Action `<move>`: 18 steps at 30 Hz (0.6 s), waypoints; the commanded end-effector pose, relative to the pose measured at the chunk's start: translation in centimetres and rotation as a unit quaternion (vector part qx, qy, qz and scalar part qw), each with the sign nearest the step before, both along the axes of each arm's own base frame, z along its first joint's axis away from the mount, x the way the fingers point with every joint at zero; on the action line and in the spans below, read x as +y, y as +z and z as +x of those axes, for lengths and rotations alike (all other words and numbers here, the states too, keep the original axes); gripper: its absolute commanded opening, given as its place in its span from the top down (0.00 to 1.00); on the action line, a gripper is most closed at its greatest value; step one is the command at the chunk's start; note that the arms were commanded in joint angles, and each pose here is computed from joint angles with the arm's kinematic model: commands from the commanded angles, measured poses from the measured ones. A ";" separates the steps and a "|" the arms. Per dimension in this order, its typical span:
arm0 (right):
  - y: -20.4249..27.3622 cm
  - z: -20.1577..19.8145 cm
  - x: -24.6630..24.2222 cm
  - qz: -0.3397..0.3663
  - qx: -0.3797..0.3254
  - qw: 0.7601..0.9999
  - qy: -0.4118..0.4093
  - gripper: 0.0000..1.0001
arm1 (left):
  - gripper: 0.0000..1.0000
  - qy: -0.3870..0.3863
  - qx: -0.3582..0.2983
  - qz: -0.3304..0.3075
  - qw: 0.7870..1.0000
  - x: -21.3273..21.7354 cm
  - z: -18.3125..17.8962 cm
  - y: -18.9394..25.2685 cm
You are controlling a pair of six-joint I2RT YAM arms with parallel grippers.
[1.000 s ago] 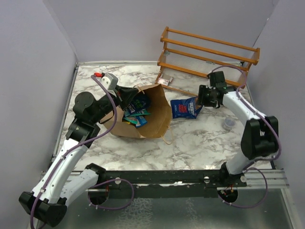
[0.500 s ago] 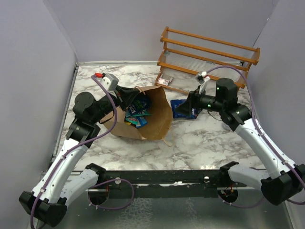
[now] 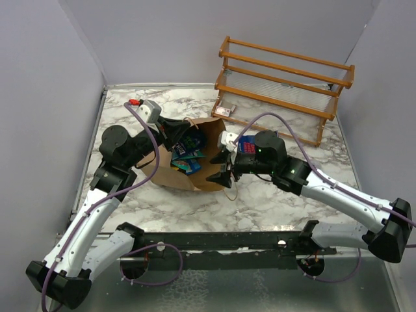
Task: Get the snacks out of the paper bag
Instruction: Take out the snack from the paper bag.
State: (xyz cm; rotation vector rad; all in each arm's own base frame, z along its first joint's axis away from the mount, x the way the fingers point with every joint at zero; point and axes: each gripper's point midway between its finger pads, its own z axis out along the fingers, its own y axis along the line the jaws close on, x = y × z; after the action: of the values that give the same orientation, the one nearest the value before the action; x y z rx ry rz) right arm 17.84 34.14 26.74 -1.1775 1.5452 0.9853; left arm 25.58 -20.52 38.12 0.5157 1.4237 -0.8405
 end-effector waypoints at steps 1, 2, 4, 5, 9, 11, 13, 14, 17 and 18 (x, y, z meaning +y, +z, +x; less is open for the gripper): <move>0.7 1.3 1.2 -0.021 -0.260 0.960 0.105 0.44 | 1.00 -0.019 -0.031 -0.018 0.999 -0.3 -1.0 2.5; 0.5 1.9 1.2 -0.032 -0.293 0.950 0.108 0.44 | 1.00 -0.020 -0.033 -0.019 0.999 -0.3 -1.1 2.6; -0.1 2.7 1.2 -0.058 -0.349 0.927 0.120 0.45 | 1.00 -0.020 -0.035 -0.019 0.999 -0.2 -1.2 2.8; -0.6 3.2 1.1 -0.076 -0.379 0.913 0.129 0.45 | 1.00 -0.020 -0.037 -0.020 0.999 -0.2 -1.2 2.8; -3.1 3.9 1.4 -0.132 -0.457 0.858 0.192 0.53 | 1.00 -0.022 -0.038 -0.017 0.999 -0.1 -1.4 2.8; -4.0 4.4 2.0 -0.148 -0.461 0.849 0.213 0.54 | 1.00 -0.022 -0.038 -0.016 0.999 -0.1 -1.5 2.7; -5.0 5.4 2.7 -0.168 -0.466 0.839 0.223 0.54 | 1.00 -0.023 -0.039 -0.017 0.999 -0.1 -1.6 2.7; -5.3 6.0 3.1 -0.176 -0.469 0.836 0.222 0.54 | 1.00 -0.025 -0.038 -0.018 0.999 -0.2 -1.6 2.6; -6.2 7.7 3.9 -0.196 -0.479 0.828 0.215 0.52 | 1.00 -0.029 -0.039 -0.022 0.999 -0.2 -1.8 2.8; -6.6 8.3 4.1 -0.204 -0.483 0.824 0.212 0.51 | 1.00 -0.030 -0.039 -0.024 0.999 -0.3 -1.8 2.8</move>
State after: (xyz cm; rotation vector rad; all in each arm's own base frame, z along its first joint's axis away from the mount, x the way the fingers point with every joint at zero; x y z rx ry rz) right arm 23.83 37.29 19.85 -1.9246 0.7668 0.3161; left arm 25.19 -20.65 38.32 0.5252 1.4163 -0.8569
